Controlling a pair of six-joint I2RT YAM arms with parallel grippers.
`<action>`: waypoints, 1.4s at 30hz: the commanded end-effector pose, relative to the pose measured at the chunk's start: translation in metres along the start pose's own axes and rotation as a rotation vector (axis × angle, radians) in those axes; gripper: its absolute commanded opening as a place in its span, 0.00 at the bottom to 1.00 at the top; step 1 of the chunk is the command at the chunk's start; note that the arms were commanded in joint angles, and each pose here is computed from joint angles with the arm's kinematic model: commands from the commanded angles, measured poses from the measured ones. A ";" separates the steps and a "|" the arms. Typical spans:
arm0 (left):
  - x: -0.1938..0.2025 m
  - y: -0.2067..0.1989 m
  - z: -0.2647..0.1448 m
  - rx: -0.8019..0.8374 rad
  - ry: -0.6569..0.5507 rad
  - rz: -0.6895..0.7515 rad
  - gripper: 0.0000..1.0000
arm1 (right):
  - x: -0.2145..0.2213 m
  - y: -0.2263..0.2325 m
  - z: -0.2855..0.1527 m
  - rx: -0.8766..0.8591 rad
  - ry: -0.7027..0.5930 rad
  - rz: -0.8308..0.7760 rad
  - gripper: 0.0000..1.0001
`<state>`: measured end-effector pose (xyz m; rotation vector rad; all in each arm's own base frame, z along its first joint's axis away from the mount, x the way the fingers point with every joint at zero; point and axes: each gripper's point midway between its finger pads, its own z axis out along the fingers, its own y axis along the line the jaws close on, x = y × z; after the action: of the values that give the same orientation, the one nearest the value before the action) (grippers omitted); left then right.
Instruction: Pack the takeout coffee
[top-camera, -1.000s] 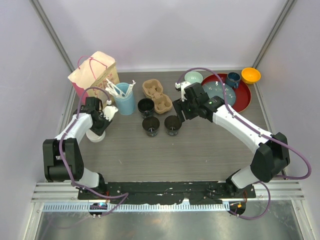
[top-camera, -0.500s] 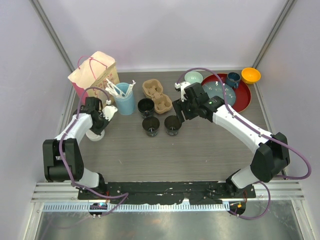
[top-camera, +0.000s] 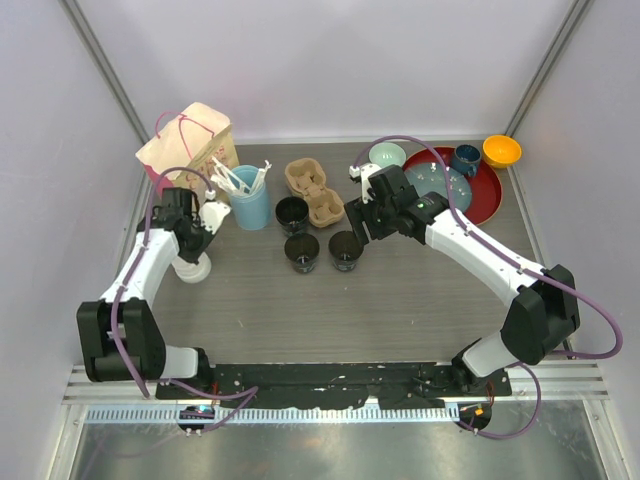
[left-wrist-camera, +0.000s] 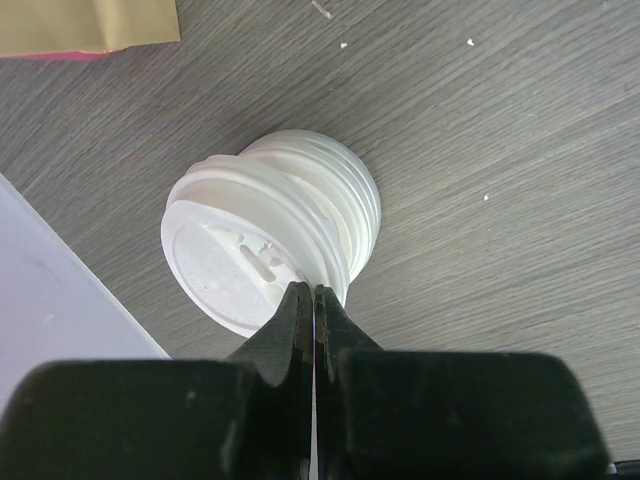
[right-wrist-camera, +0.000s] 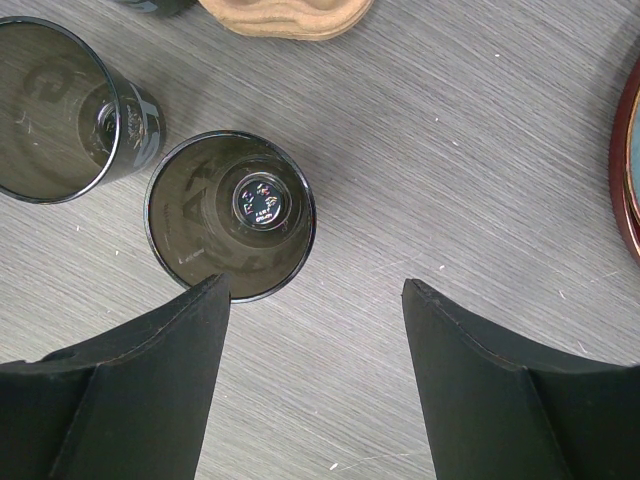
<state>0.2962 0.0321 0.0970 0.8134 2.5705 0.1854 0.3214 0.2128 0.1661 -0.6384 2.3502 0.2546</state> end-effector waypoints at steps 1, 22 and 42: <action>-0.005 0.007 -0.018 -0.032 -0.019 -0.004 0.00 | -0.006 0.002 0.000 -0.007 -0.016 -0.015 0.75; -0.072 -0.106 -0.139 0.166 -0.187 0.347 0.00 | -0.030 0.000 -0.020 -0.056 -0.110 0.078 0.75; -0.182 -0.209 -0.090 0.215 -0.224 0.698 0.00 | -0.024 -0.024 -0.029 -0.025 -0.129 0.173 0.75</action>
<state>0.2682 -0.2196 0.1756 1.6967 2.1226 0.0136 0.3305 0.1954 0.1879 -0.4491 2.3320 0.3784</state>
